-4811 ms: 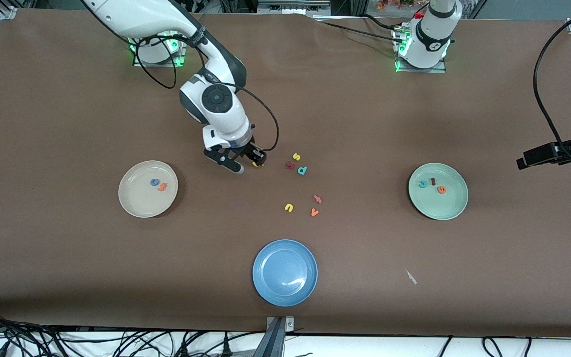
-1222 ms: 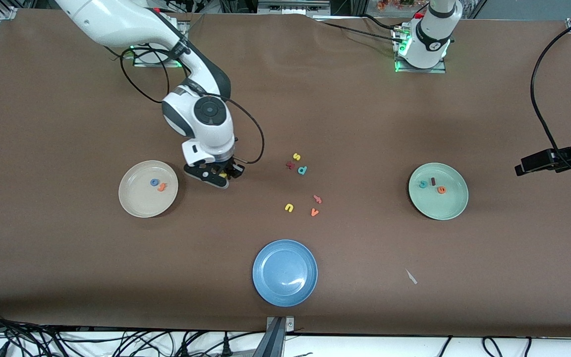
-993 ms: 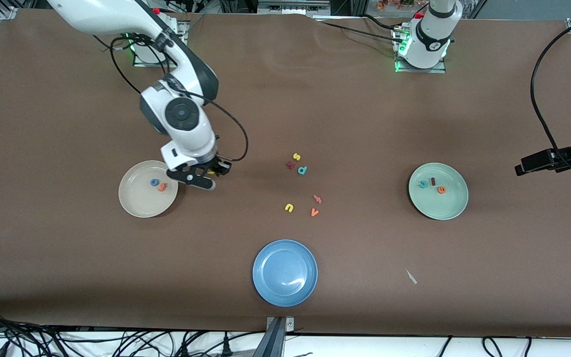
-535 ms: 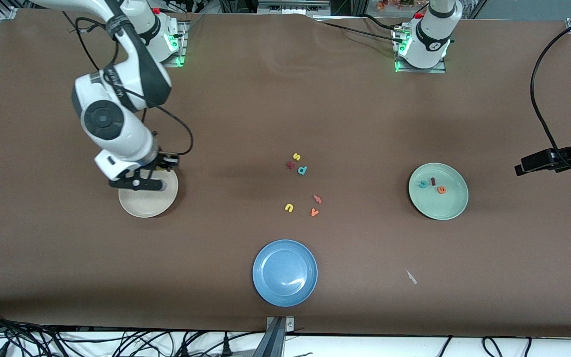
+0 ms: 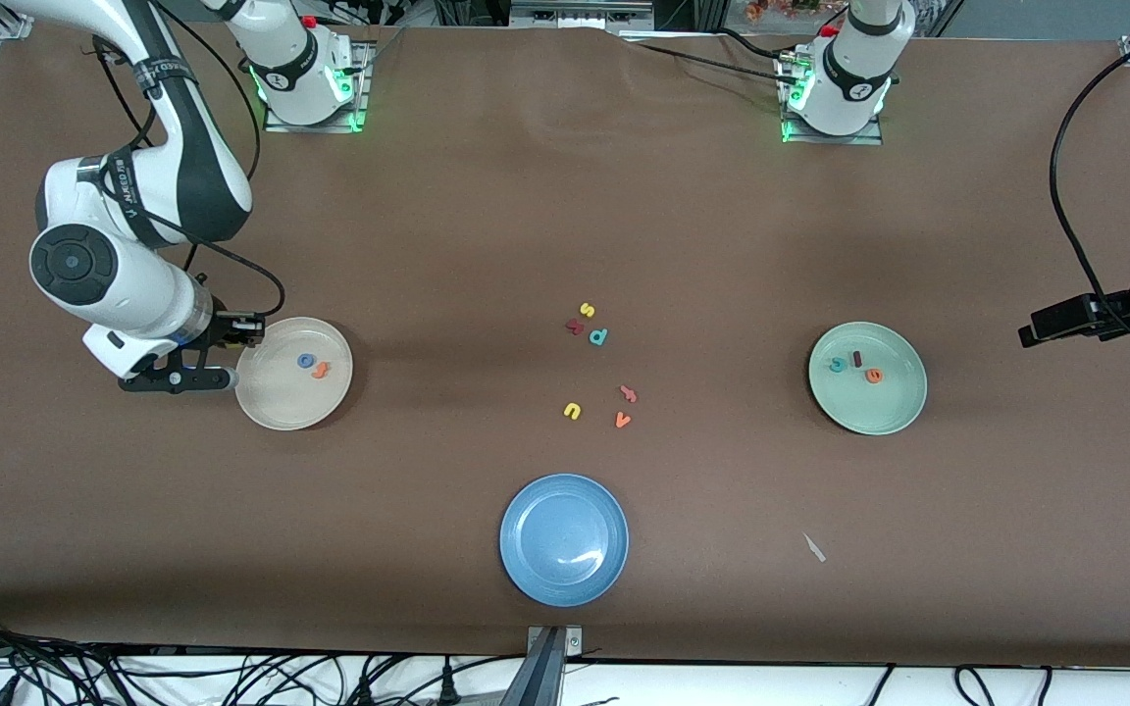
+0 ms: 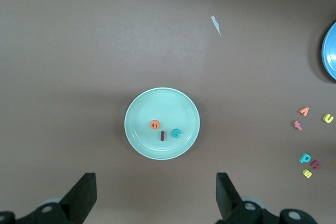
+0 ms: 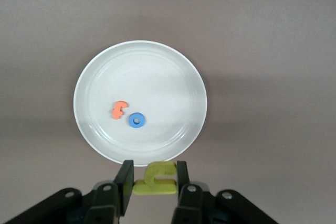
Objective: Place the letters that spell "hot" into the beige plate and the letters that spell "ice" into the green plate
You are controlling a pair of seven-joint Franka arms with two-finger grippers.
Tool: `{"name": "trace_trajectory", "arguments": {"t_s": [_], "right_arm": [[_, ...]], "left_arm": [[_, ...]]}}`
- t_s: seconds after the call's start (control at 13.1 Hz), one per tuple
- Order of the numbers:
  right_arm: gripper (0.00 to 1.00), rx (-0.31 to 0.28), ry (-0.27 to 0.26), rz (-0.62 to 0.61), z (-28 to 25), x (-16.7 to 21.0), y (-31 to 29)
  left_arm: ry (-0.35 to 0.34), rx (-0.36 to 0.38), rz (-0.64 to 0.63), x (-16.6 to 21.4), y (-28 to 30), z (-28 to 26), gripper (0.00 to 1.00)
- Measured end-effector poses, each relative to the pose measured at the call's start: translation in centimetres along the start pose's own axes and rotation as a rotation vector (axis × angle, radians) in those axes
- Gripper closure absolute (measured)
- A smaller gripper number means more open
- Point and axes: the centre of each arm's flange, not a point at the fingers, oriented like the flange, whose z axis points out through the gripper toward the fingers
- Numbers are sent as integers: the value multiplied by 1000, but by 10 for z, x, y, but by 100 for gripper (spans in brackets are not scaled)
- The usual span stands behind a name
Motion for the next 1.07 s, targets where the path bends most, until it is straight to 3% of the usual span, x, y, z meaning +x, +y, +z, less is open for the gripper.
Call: {"name": "trace_trajectory", "arguments": {"t_s": [0.38, 0.46, 1.07], "right_arm": [[8, 13, -2, 7, -1, 0, -1], [2, 19, -2, 11, -1, 0, 0], [0, 31, 20, 16, -13, 1, 16]], "left_arm": [[0, 0, 0, 0, 0, 0, 0], [0, 0, 0, 0, 0, 0, 0], [0, 0, 0, 0, 0, 0, 0]]}}
